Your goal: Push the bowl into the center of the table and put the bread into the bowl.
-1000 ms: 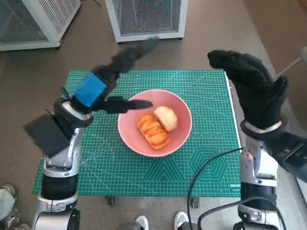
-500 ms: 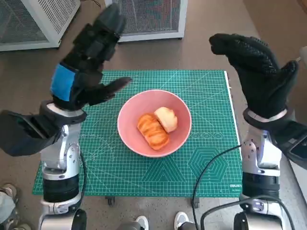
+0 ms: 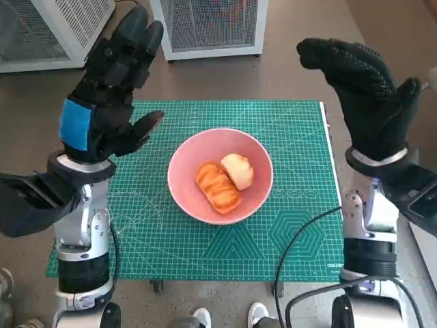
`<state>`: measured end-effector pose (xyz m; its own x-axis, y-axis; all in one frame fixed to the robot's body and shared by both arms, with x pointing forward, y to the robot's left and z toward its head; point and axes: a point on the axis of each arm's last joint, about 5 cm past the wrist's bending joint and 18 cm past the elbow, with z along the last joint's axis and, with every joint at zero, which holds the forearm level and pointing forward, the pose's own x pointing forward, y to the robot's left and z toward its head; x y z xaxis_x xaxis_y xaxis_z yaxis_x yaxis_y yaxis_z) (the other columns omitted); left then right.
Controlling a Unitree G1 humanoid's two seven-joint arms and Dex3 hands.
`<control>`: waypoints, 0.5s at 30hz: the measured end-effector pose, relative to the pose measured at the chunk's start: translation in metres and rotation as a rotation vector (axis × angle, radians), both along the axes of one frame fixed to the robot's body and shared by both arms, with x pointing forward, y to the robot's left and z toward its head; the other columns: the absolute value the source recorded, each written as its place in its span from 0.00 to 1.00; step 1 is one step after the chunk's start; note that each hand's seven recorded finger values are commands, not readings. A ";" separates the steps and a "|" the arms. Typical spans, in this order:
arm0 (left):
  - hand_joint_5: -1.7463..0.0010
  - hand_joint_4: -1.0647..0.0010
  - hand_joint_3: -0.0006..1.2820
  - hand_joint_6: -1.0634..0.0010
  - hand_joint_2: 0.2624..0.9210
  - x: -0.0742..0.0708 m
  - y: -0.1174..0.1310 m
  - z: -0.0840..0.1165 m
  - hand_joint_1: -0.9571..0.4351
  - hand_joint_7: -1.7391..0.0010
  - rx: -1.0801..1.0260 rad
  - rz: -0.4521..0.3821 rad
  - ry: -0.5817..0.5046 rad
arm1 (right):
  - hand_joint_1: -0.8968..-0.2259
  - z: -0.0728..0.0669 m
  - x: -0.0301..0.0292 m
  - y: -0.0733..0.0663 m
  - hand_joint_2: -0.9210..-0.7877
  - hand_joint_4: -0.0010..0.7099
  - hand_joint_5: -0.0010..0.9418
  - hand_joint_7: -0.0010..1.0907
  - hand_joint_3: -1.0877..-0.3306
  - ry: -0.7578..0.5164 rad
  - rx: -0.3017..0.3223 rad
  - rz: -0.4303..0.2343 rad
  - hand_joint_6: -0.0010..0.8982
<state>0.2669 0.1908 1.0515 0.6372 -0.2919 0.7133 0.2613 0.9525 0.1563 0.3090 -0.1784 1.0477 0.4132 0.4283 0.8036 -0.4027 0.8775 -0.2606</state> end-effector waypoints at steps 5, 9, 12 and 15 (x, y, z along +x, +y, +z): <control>0.98 0.75 0.23 0.68 1.00 0.000 -0.001 0.000 0.19 0.97 -0.014 0.001 -0.015 | 0.44 0.001 0.0021 0.001 0.00 0.32 0.00 0.03 0.53 0.001 0.001 0.000 0.35; 0.98 0.75 0.23 0.67 1.00 -0.001 -0.002 0.000 0.19 0.97 -0.024 0.004 -0.023 | 0.44 0.002 0.0030 0.001 0.00 0.31 0.00 0.03 0.53 -0.005 0.002 0.000 0.35; 0.98 0.75 0.23 0.67 1.00 -0.001 -0.002 0.000 0.20 0.97 -0.029 0.005 -0.025 | 0.44 0.003 0.0034 0.002 0.00 0.31 0.00 0.03 0.53 -0.004 0.002 0.001 0.35; 0.99 0.75 0.23 0.67 1.00 -0.001 -0.003 -0.001 0.20 0.97 -0.032 0.007 -0.027 | 0.44 0.002 0.0038 0.002 0.00 0.31 0.00 0.03 0.53 -0.001 0.002 0.001 0.35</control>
<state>0.2662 0.1881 1.0510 0.6191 -0.2647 0.7394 0.2510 0.9588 0.1330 0.3128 -0.1768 1.0500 0.4124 0.4271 0.8047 -0.4034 0.8776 -0.2591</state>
